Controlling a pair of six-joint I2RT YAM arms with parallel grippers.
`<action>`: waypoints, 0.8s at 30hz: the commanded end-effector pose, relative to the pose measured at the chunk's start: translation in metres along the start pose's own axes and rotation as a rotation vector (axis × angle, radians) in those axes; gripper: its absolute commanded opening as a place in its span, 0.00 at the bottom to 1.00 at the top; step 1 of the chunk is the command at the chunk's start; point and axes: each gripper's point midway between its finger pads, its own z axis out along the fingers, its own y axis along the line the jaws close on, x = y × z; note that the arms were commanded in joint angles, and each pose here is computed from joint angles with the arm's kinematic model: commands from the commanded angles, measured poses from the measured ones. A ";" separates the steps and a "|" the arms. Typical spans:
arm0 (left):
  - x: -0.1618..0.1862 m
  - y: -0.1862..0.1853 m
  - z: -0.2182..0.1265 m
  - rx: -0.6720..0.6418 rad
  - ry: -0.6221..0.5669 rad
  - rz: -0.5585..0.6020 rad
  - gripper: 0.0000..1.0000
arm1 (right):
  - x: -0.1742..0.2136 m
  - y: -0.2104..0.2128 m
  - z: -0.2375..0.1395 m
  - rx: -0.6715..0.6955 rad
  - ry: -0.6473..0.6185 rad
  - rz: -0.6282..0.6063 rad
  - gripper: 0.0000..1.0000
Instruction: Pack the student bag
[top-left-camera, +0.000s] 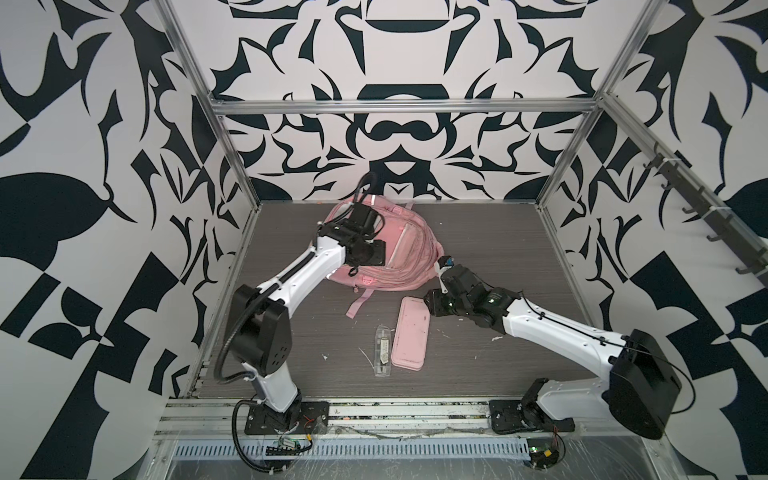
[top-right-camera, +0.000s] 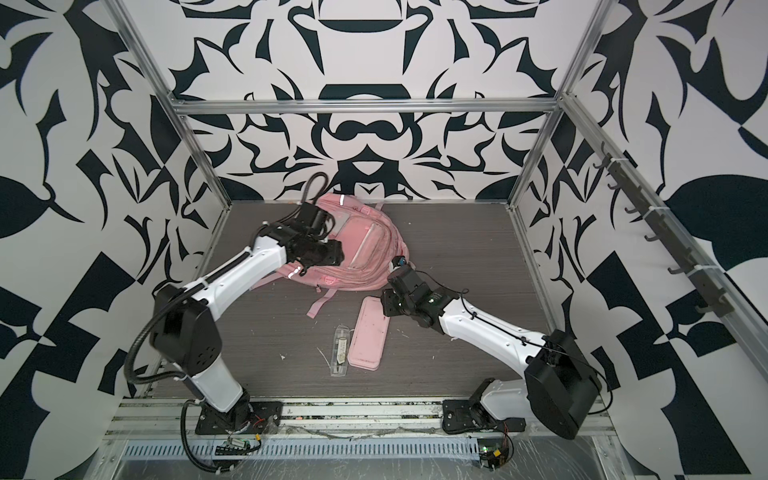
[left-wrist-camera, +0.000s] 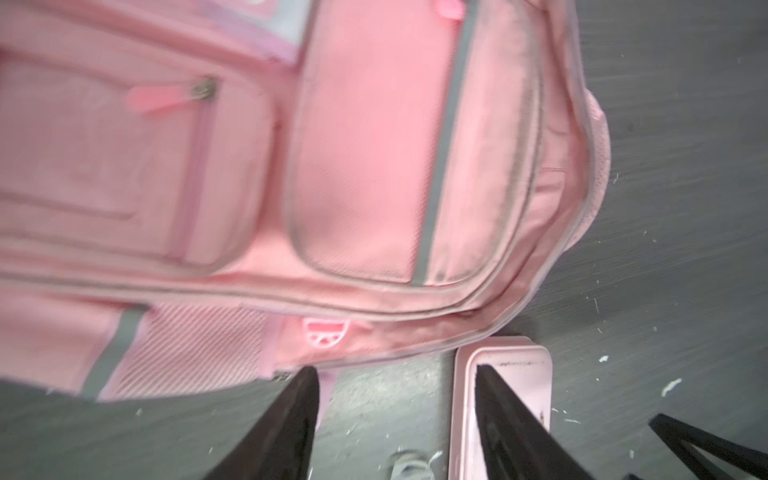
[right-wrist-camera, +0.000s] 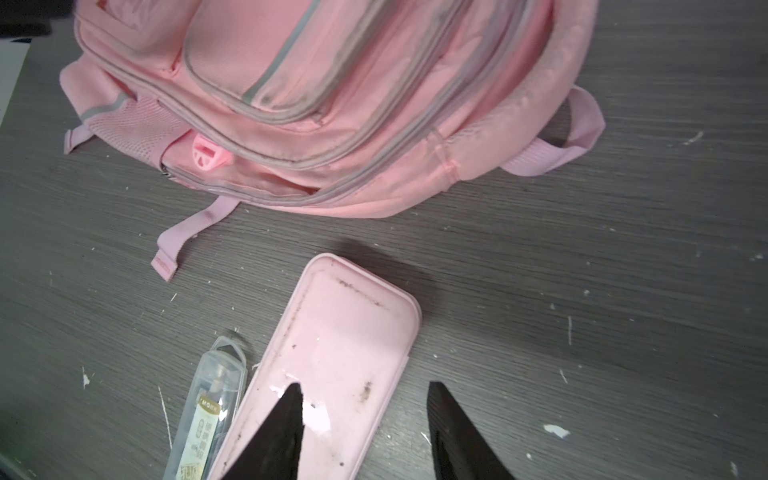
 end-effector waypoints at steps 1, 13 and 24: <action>0.010 0.017 -0.003 0.130 -0.008 -0.215 0.63 | -0.015 0.022 0.004 -0.011 -0.057 -0.069 0.51; 0.048 0.101 0.002 0.179 -0.056 -0.606 0.61 | -0.015 0.104 0.053 -0.050 -0.023 -0.166 0.44; 0.053 0.128 0.038 0.214 -0.026 -0.724 0.59 | -0.014 0.159 0.098 -0.128 0.041 -0.134 0.38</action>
